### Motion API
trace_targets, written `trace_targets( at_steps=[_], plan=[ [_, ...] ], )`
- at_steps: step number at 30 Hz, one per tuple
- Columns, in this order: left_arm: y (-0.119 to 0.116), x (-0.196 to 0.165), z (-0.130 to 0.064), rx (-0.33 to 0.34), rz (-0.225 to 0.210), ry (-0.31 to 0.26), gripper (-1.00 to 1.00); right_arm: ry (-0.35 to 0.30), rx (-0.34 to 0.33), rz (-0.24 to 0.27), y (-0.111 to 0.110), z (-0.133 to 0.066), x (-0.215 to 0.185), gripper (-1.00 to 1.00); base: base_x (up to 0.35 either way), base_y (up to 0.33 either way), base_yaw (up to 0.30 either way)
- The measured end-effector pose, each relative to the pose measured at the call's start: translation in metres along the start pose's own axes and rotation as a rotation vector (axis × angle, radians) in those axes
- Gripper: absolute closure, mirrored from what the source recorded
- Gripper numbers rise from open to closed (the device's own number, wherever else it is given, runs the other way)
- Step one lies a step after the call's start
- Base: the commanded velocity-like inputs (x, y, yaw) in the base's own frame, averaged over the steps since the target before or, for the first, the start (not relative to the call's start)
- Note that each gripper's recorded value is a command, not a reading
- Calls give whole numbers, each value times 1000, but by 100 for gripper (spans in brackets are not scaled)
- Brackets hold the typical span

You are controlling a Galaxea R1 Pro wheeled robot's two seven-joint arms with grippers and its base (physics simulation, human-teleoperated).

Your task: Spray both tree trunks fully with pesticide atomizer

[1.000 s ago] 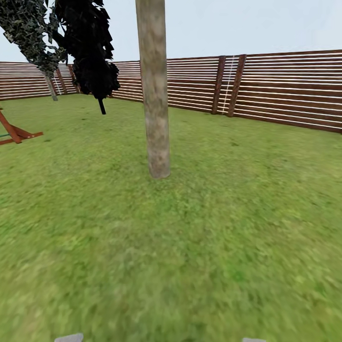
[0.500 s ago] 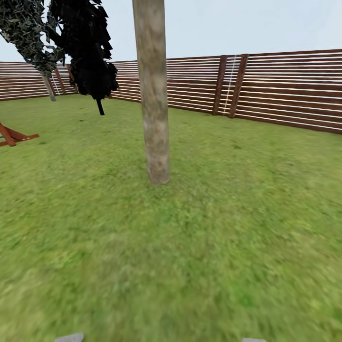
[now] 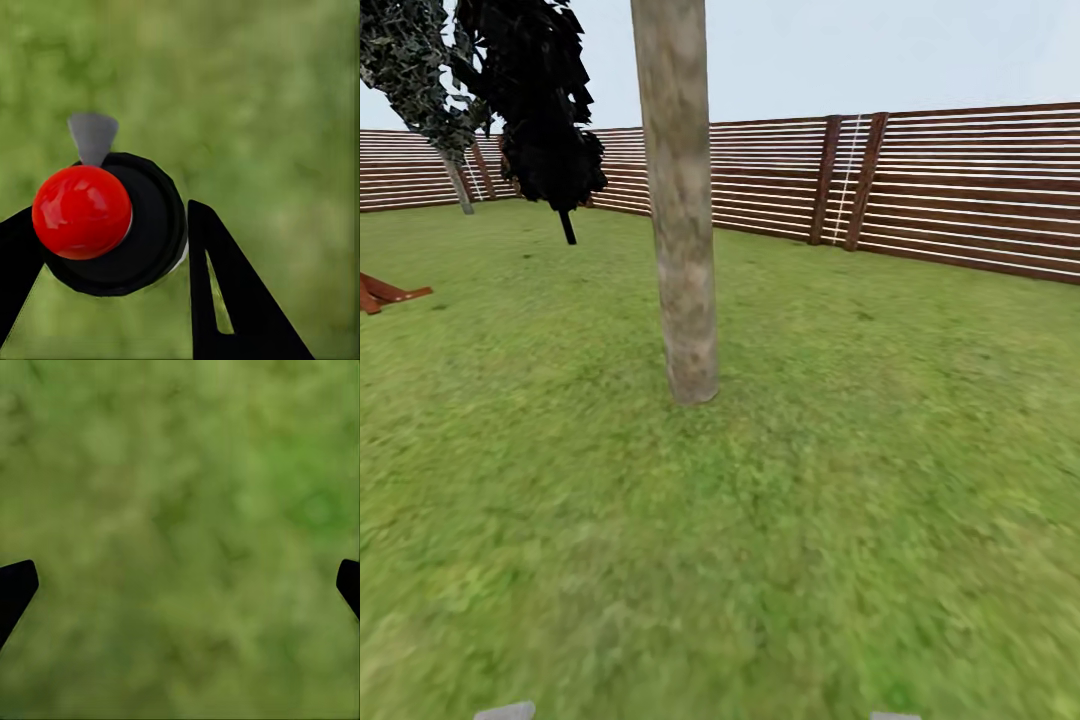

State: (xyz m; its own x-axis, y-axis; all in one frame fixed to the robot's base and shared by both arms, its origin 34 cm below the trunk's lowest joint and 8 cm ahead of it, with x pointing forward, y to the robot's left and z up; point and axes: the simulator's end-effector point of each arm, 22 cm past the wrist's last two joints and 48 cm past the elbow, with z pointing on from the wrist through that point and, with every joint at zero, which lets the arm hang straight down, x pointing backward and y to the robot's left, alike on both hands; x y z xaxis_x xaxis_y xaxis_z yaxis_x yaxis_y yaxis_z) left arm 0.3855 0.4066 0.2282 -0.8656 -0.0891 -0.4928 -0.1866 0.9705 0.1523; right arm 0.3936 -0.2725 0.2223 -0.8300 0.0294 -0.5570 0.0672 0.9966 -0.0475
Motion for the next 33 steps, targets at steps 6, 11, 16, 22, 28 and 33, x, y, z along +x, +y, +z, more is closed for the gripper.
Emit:
trace_targets(
  at_steps=[6,11,16,22,28,33],
  plan=[
    [0,0,0,-1,0,-1,100,0,0,0,0,0,0,-100,337,0,0],
    [1,-1,0,-1,0,-1,100,0,0,0,0,0,0,-100,337,0,0],
    [0,-1,0,-1,0,-1,100,0,0,0,0,0,0,-100,332,0,0],
    [0,0,0,0,-1,0,100,-1,2,2,0,0,0,-100,121,0,0],
    [0,0,0,0,0,1,100,-109,1,1,-8,9,-46,-100,4,0,0],
    [0,0,0,-5,-4,2,100,-129,4,-8,-12,10,-55,-100,6,0,0]
  ],
)
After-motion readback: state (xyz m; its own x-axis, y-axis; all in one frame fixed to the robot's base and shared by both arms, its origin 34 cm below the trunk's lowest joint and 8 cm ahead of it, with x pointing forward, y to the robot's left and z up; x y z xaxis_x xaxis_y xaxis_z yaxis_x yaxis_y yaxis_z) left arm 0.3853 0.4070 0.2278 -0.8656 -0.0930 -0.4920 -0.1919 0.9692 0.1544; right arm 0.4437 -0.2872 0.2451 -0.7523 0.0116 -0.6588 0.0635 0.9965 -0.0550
